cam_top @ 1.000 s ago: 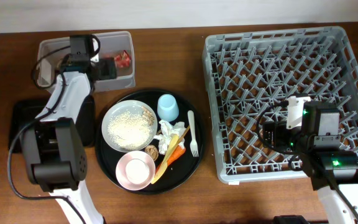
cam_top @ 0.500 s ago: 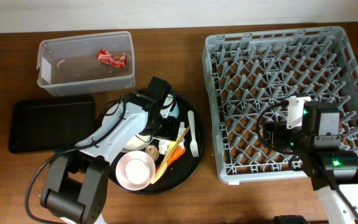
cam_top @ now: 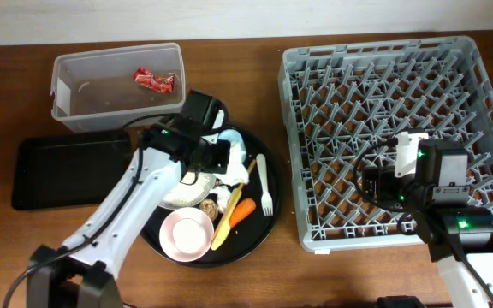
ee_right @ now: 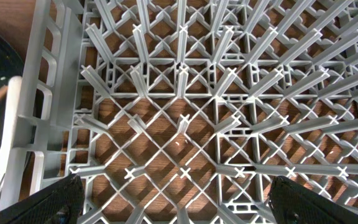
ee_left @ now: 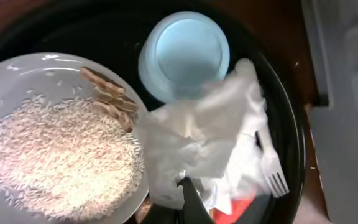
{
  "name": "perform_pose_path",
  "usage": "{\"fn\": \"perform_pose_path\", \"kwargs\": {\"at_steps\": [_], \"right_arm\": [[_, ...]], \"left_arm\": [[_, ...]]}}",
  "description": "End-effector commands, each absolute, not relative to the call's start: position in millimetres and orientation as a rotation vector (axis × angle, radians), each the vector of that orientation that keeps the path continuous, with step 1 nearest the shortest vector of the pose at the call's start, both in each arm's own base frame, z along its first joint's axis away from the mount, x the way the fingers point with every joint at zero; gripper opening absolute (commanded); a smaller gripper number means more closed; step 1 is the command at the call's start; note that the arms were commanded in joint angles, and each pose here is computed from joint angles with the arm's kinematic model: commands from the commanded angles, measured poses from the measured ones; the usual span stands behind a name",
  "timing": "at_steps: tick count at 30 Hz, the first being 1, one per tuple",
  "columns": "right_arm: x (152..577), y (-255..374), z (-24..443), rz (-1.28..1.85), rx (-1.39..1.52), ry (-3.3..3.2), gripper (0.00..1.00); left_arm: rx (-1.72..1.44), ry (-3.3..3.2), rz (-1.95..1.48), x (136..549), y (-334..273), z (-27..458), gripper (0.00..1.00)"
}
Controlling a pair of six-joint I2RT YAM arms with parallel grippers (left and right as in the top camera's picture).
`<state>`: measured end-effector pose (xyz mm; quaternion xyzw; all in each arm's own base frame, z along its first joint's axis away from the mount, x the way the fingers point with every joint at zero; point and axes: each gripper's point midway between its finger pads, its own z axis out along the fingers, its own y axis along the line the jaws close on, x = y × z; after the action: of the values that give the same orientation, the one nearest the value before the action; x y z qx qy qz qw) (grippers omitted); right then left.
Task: Sort waste into correct bins and load items into the dishwasher rack
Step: 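Grasp the white tissue with the left gripper and drop it in the clear bin, then grasp the light-blue cup with the right gripper and place it in the rack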
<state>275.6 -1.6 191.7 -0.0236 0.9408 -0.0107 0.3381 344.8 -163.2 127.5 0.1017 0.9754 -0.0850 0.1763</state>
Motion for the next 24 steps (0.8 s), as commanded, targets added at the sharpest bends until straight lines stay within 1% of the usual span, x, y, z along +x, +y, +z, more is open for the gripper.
{"fn": "perform_pose_path", "kwargs": {"at_steps": [1,2,5,6,7,8,9,11,13,14,15,16,17,18,19,20,21,23,24], "right_arm": [[278.3,-1.7,201.8,-0.034,-0.056,2.423,0.99],[278.4,-1.7,201.8,-0.034,-0.056,2.422,0.99],[278.5,-1.7,201.9,-0.034,-0.056,2.422,0.99],[278.4,-1.7,201.8,-0.034,-0.056,2.422,0.99],[278.5,-1.7,201.9,-0.034,-0.056,2.422,0.99],[278.5,-1.7,201.9,-0.033,-0.055,2.422,0.99],[278.3,-1.7,201.8,-0.033,-0.055,2.423,0.99],[278.4,-1.7,201.8,-0.033,-0.055,2.422,0.99],[278.4,-1.7,201.8,-0.033,-0.055,2.422,0.99],[278.3,-1.7,201.8,-0.033,-0.055,2.423,0.99],[277.8,-1.7,201.3,-0.033,-0.055,2.425,0.99],[277.5,-1.7,201.0,-0.033,-0.056,2.427,0.99],[277.5,-1.7,201.0,-0.034,-0.056,2.427,0.99],[277.5,-1.7,201.0,-0.034,-0.056,2.427,0.99],[277.0,-1.7,200.6,-0.033,-0.056,2.43,0.99],[276.8,-0.4,200.5,-0.024,-0.06,2.431,0.98],[276.9,5.8,200.7,0.02,-0.076,2.429,0.98],[276.4,29.9,203.6,0.19,-0.139,2.411,0.98],[275.6,36.3,204.6,0.239,-0.149,2.407,0.98]], "left_arm": [[0.257,2.72,-0.212,348.6,-151.6,145.8,0.01],[0.221,2.682,-0.185,355.2,-141.9,158.5,0.0],[0.028,2.488,0.021,394.6,-79.7,218.2,0.01],[0.011,2.425,0.04,409.7,-64.1,231.7,0.0],[-0.044,2.324,0.062,438.3,-27.8,245.4,0.01],[-0.036,2.31,0.073,453.3,-12.3,239.1,0.01],[-0.105,2.319,0.108,472.9,14.8,224.3,0.0],[-0.185,2.338,0.144,507.9,49.6,201.7,0.01],[-0.212,2.393,0.159,533.9,63.3,163.6,0.0],[-0.216,2.425,0.161,542.7,65.6,138.8,0.01],[-0.217,2.44,0.161,545.8,65.8,126.0,0.01],[-0.216,2.456,0.162,546.9,65.9,115.9,0.05],[-0.216,2.457,0.162,546.6,66.0,115.7,0.33],[-0.205,2.454,0.165,545.0,65.5,122.1,0.72],[-0.187,2.467,0.17,537.2,64.0,137.3,0.99],[-0.184,2.484,0.169,528.7,62.3,148.7,0.99],[-0.163,2.517,0.116,511.3,51.6,168.9,0.99],[-0.065,2.632,-0.127,460.3,4.1,192.0,0.99],[-0.045,2.728,-0.159,433.0,-8.0,188.6,0.99]]}}
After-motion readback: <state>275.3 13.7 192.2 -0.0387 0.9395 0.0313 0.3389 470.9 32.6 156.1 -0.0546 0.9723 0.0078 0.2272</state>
